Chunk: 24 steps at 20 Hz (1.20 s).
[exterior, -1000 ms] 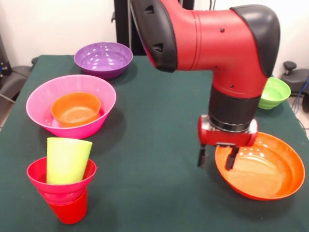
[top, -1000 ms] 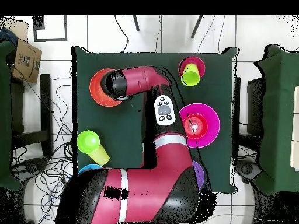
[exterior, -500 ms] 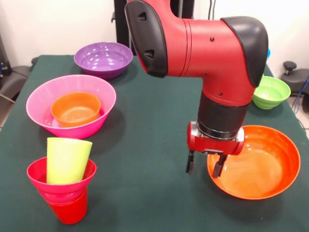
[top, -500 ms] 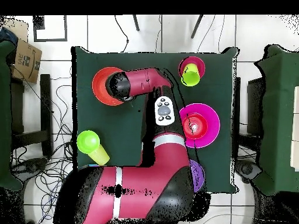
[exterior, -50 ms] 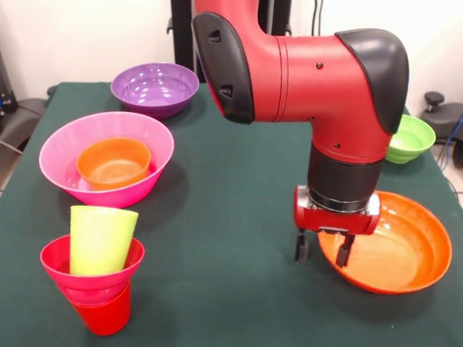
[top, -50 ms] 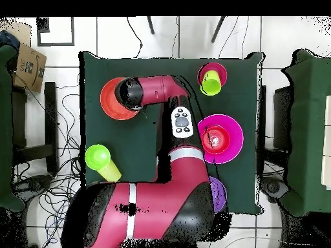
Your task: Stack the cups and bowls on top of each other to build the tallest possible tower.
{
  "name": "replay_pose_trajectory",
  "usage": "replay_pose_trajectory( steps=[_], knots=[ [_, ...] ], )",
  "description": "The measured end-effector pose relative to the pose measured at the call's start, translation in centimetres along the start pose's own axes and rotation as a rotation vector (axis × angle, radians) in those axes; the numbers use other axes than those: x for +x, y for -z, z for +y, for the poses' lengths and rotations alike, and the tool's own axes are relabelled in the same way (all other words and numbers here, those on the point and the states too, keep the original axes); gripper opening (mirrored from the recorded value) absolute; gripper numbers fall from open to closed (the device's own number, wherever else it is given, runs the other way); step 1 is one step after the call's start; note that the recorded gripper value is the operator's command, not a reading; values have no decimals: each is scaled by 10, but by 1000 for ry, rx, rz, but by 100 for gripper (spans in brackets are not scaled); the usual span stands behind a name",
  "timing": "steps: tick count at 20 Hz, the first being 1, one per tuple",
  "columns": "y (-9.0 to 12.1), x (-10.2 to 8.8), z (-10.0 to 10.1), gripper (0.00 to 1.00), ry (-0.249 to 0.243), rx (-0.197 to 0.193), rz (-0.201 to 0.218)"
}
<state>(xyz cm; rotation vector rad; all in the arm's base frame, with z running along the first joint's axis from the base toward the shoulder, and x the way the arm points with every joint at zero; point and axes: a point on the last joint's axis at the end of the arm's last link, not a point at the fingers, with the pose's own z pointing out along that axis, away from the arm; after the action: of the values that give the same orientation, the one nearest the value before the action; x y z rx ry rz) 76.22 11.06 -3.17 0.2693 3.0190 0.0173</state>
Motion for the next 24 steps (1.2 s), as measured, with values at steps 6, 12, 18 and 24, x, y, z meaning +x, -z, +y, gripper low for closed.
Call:
replay_pose_trajectory(
  steps=[6, 12, 18, 24],
  knots=[
    [5, -1, 13, 100, -77, -89, 77],
    [9, 10, 20, 100, -144, -184, 200],
    [7, 16, 24, 100, -149, -212, 228],
    [6, 24, 27, 100, -145, -216, 243]
  ],
)
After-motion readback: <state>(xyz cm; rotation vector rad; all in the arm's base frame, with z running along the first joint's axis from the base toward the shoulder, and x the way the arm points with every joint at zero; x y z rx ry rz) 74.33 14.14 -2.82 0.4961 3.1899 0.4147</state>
